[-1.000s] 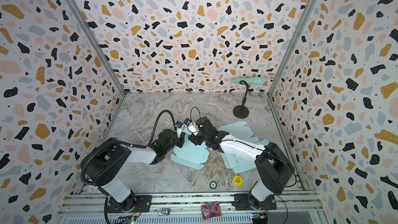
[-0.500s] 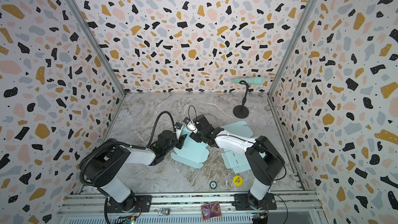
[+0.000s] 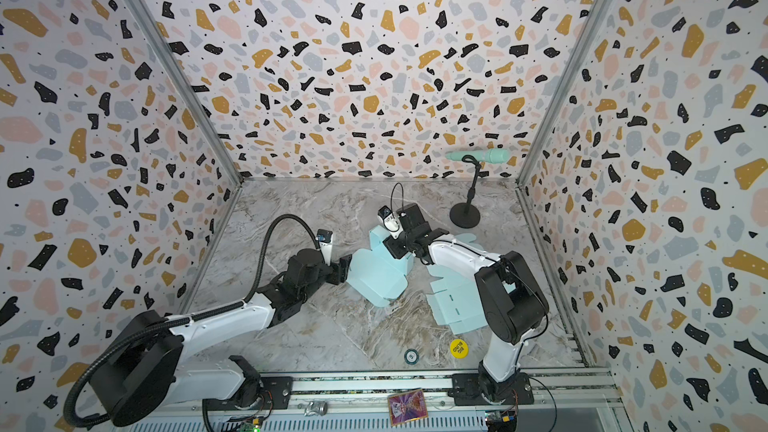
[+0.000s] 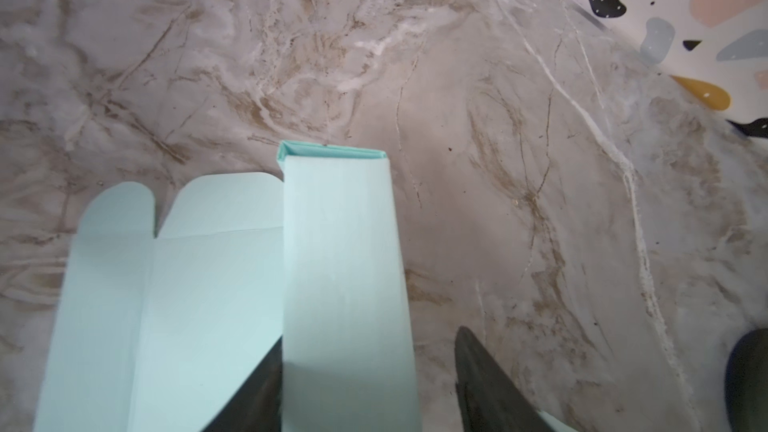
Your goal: Fold the paper box
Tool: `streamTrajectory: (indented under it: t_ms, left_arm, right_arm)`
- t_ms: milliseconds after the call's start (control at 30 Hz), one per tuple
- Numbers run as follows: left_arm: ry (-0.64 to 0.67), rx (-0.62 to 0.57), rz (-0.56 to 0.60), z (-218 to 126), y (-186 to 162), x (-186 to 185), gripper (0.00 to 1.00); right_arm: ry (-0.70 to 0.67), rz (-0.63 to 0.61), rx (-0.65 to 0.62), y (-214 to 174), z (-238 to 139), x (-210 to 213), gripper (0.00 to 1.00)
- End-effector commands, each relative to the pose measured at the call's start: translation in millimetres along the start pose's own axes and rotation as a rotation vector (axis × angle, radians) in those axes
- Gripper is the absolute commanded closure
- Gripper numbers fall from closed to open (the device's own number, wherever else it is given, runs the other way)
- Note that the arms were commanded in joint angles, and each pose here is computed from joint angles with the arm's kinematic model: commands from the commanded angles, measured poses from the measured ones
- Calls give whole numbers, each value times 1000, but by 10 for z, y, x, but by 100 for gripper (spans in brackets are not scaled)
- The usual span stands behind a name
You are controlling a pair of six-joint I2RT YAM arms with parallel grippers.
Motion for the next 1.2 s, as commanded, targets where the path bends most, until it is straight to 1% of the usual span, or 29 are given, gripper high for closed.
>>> streamTrajectory:
  t_ms: [0,100,167,233,300,367,533,600,667,767,833,867,1000,1167]
  left_arm:
    - [123,103,-213,-167,-148,191,25]
    - [61,110,-323,-274,-179,86,24]
    - [34,101,-349,-319,-139,1,21]
    - [7,106,-357,-315,-96,-109,14]
    - [-4,121,-357,-267,-98,-200,12]
    - [-11,128,-368,-199,-116,-252,7]
    - [-35,143,-399,40,-161,-370,6]
    - [-54,162,-392,176,-154,-463,10]
    - [-37,185,-393,302,-202,-486,15]
    - [-11,200,-451,429,-347,-438,26]
    - [-11,216,-470,482,-447,-429,31]
    - [-33,205,-492,521,-430,-470,33]
    - [-33,217,-550,616,-530,-475,36]
    - [-51,238,-597,697,-658,-479,38]
  right_arm:
    - [90,114,-47,112,-58,-33,41]
    - [113,182,-50,58,-42,-149,42]
    - [123,230,-59,20,-38,-232,43]
    - [138,271,-70,-21,-43,-287,44]
    - [143,292,-82,-40,-62,-322,44]
    - [136,297,-79,-66,-69,-344,44]
    - [134,303,-96,-84,-125,-370,44]
    - [142,302,-102,-85,-131,-357,44]
    - [150,305,-101,-98,-120,-340,44]
    - [161,308,-117,-91,-134,-316,43]
    - [164,308,-123,-86,-149,-309,42]
    - [165,307,-124,-84,-155,-307,41]
    - [164,302,-133,-62,-185,-310,38]
    - [162,303,-123,-110,-164,-303,38]
Point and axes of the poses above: each gripper's point midway between its finger pads, its own z axis out along the fingers, its own x axis along the line the jaws close on, y = z × x, the point moved 2 cm from there along -z, back along the fingers, and after that the axes turned 2 degrees about -z, right-handed, at the moved point
